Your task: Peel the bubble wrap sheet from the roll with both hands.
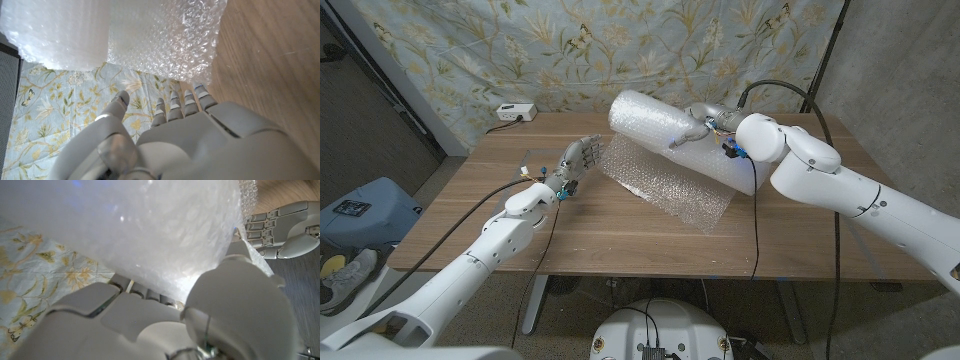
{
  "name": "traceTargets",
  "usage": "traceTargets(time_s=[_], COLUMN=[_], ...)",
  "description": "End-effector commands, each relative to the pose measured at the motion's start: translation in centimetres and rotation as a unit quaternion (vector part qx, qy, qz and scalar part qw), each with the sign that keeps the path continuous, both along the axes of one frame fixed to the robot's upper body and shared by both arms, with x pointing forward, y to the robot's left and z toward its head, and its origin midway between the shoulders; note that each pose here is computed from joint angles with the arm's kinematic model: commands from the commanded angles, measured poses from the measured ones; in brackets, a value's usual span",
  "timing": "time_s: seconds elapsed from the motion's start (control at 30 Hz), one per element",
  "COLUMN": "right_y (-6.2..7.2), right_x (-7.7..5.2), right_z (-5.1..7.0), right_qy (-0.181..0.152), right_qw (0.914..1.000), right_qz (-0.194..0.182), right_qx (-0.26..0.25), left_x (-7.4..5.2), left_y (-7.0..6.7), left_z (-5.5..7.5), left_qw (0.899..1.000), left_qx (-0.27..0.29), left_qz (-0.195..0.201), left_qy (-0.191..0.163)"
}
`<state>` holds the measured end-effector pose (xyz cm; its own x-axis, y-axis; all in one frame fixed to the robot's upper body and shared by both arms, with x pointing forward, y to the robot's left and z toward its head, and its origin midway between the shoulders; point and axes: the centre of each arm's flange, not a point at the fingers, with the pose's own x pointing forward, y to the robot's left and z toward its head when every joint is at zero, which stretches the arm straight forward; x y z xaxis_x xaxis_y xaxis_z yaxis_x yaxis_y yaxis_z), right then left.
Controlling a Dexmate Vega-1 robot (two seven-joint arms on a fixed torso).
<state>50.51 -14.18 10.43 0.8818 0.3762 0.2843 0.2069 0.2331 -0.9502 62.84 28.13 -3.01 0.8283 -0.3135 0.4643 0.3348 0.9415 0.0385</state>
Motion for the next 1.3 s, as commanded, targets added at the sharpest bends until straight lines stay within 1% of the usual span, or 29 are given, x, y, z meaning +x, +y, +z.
traceTargets(time_s=[0.03,0.3,0.5,0.63,0.67,0.8,1.03,1.3], right_y=[0.3,0.5,0.6,0.7,0.7,0.9,1.0,0.9], right_x=[-1.0,-0.9,-0.6,-0.5,-0.4,-0.4,-0.4,-0.1], right_z=[0.7,1.2,1.8,2.1,2.2,2.4,2.9,3.4], right_qy=[-0.015,-0.021,-0.024,-0.025,-0.025,-0.026,-0.03,-0.033], right_qw=[0.9998,0.9994,0.9989,0.9985,0.9984,0.9981,0.9978,0.9974], right_qz=[0.005,0.008,0.007,0.006,0.007,0.008,0.009,0.005], right_qx=[0.014,0.026,0.04,0.048,0.05,0.055,0.059,0.064], left_x=[0.1,0.5,0.7,1.0,1.3,1.5,1.7,1.7], left_y=[-0.7,-1.9,-2.8,-3.0,-3.1,-3.2,-3.6,-4.3], left_z=[0.0,-0.8,-1.0,-1.1,-0.8,-0.9,-0.9,-1.1], left_qw=[1.0,0.999,0.999,0.998,0.998,0.998,0.997,0.996], left_qx=[-0.019,-0.029,-0.036,-0.042,-0.041,-0.043,-0.049,-0.055], left_qz=[0.015,-0.009,-0.024,-0.03,-0.032,-0.036,-0.044,-0.052], left_qy=[0.001,0.018,0.024,0.029,0.033,0.037,0.038,0.04])
